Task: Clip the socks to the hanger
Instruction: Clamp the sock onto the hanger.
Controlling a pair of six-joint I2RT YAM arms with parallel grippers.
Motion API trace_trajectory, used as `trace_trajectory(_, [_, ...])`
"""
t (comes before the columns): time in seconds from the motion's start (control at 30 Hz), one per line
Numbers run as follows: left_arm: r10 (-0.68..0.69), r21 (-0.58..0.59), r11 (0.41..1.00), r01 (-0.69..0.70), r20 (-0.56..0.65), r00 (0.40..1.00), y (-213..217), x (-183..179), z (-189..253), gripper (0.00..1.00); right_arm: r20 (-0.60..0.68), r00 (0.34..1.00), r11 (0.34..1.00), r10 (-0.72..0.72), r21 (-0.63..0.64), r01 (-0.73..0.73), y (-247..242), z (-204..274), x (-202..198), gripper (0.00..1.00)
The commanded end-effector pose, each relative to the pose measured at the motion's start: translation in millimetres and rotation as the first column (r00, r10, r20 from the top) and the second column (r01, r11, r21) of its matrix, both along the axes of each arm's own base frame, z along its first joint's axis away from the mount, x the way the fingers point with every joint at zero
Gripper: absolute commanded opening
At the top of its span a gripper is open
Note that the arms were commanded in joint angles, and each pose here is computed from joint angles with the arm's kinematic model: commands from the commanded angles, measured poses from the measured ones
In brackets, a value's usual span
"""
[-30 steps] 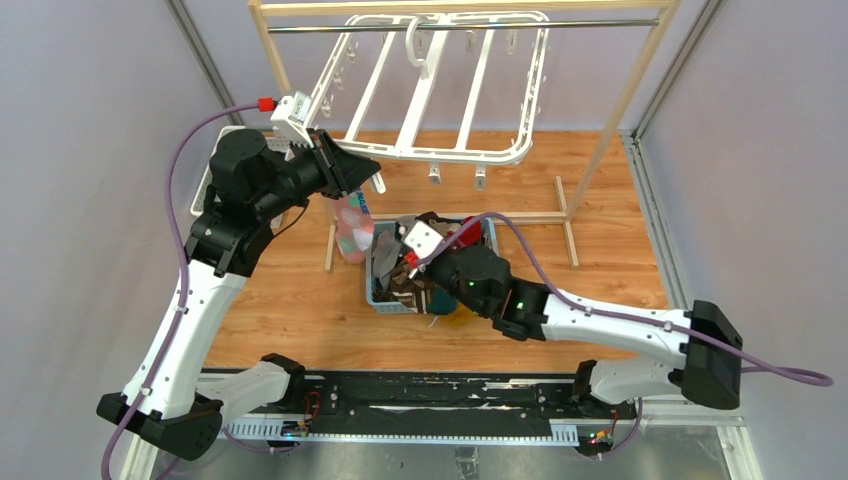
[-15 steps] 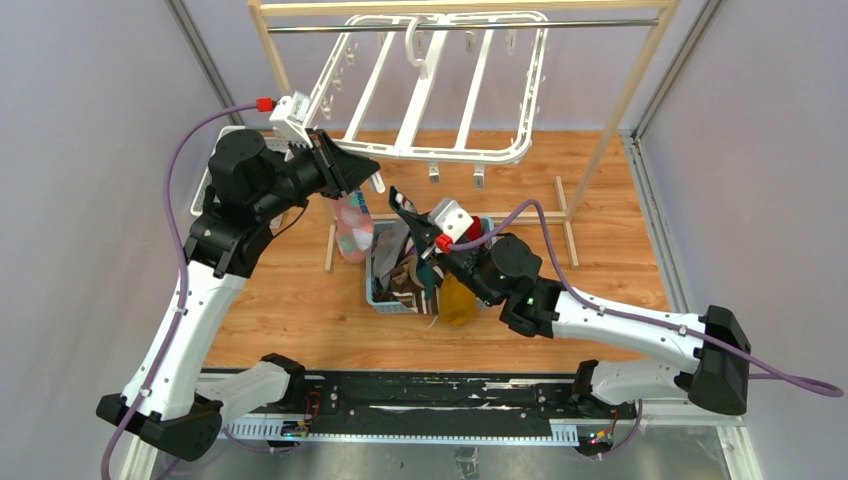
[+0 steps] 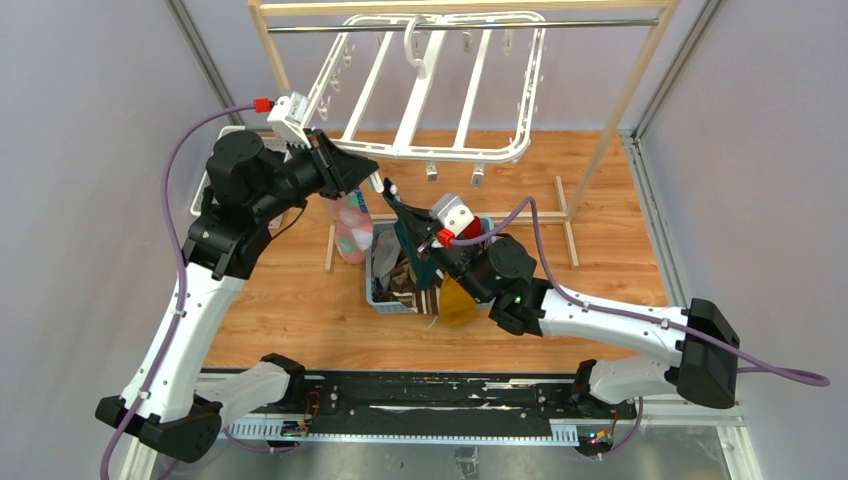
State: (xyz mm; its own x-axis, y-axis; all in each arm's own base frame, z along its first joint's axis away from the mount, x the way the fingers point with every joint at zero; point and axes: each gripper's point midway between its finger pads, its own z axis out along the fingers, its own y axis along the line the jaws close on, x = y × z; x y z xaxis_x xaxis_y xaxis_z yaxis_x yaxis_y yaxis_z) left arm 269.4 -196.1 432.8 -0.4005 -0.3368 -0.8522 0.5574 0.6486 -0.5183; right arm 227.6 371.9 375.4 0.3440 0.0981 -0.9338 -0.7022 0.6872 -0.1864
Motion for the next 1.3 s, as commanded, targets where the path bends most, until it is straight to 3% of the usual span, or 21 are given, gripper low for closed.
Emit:
trace_trajectory(0.0, [0.016, 0.006, 1.000, -0.016, -0.011, 1.000, 5, -3, -2, 0.12, 0.017, 1.000, 0.993, -0.018, 0.117, 0.015, -4, 30, 2, 0.00])
trace_trajectory(1.27, [0.043, 0.008, 0.999, -0.043, -0.021, 0.999, 8, 1, -5, 0.12, 0.040, 0.998, 0.993, 0.052, 0.104, -0.056, 26, 42, -6, 0.00])
